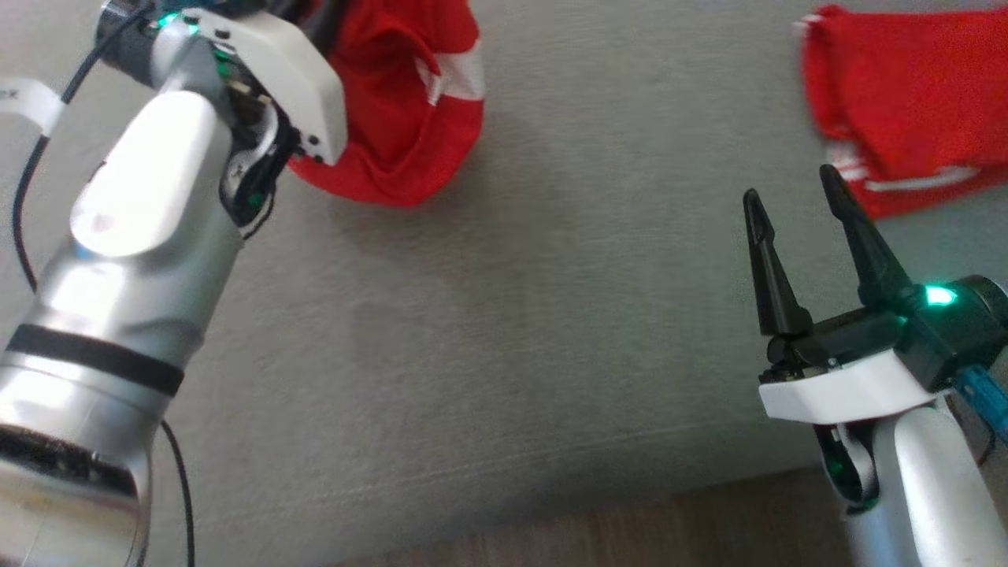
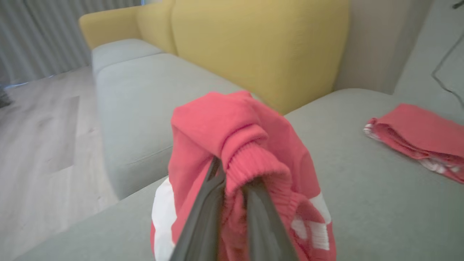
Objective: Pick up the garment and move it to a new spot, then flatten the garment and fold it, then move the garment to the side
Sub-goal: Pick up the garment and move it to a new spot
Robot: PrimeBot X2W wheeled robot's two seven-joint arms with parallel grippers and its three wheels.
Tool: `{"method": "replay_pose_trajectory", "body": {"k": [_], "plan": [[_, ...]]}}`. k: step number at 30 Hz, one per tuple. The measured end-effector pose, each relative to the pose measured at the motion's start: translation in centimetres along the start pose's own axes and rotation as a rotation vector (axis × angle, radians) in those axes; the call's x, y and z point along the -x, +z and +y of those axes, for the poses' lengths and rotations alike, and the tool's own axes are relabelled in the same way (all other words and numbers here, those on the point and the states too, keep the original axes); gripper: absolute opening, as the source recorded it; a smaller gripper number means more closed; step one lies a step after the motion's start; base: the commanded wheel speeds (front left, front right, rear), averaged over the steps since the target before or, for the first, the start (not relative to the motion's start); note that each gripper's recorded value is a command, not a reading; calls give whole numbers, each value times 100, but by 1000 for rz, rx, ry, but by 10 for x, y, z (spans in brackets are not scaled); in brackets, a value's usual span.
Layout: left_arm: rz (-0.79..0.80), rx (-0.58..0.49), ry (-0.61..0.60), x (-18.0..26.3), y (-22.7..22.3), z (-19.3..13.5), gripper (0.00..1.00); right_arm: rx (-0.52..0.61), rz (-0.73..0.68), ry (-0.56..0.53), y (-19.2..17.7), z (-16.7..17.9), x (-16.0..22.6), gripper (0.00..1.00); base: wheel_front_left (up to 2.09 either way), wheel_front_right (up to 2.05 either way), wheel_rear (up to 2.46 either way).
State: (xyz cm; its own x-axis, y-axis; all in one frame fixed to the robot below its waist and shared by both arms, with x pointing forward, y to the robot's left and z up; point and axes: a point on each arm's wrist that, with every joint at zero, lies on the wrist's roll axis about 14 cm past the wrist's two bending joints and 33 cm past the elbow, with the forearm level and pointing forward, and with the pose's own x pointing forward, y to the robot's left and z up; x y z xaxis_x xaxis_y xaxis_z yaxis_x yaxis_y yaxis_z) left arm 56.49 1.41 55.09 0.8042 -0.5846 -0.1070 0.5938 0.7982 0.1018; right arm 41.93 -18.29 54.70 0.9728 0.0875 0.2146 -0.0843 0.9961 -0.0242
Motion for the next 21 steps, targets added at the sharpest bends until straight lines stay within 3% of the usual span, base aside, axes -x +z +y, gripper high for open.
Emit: {"method": "replay_pose_trajectory", "body": {"k": [5, 7, 14, 15, 16, 17, 18, 21], "plan": [[27, -11, -178, -23, 4, -65, 0, 38, -20, -104, 18, -33, 22, 100, 0, 0, 0], [49, -30, -206, -26, -1, -75, 0, 41, -19, -123, 19, -39, 27, 100, 0, 0, 0], [240, -116, -295, -42, -79, -118, 0, 52, 14, -200, 16, -61, 44, 100, 0, 0, 0], [255, -119, -291, -45, -90, -119, 29, 46, 16, -204, 15, -62, 42, 100, 0, 0, 0], [267, -117, -284, -47, -101, -118, 42, 42, 16, -205, 14, -64, 40, 100, 0, 0, 0], [274, -104, -284, -50, -111, -120, 67, 41, 16, -204, 13, -64, 37, 100, 0, 0, 0], [275, -90, -277, -52, -118, -121, 100, 41, 19, -201, 12, -64, 34, 100, 0, 0, 0], [207, 1, -239, -55, -123, -126, 100, 31, 36, -199, 5, -62, 32, 100, 0, 0, 0]]}}
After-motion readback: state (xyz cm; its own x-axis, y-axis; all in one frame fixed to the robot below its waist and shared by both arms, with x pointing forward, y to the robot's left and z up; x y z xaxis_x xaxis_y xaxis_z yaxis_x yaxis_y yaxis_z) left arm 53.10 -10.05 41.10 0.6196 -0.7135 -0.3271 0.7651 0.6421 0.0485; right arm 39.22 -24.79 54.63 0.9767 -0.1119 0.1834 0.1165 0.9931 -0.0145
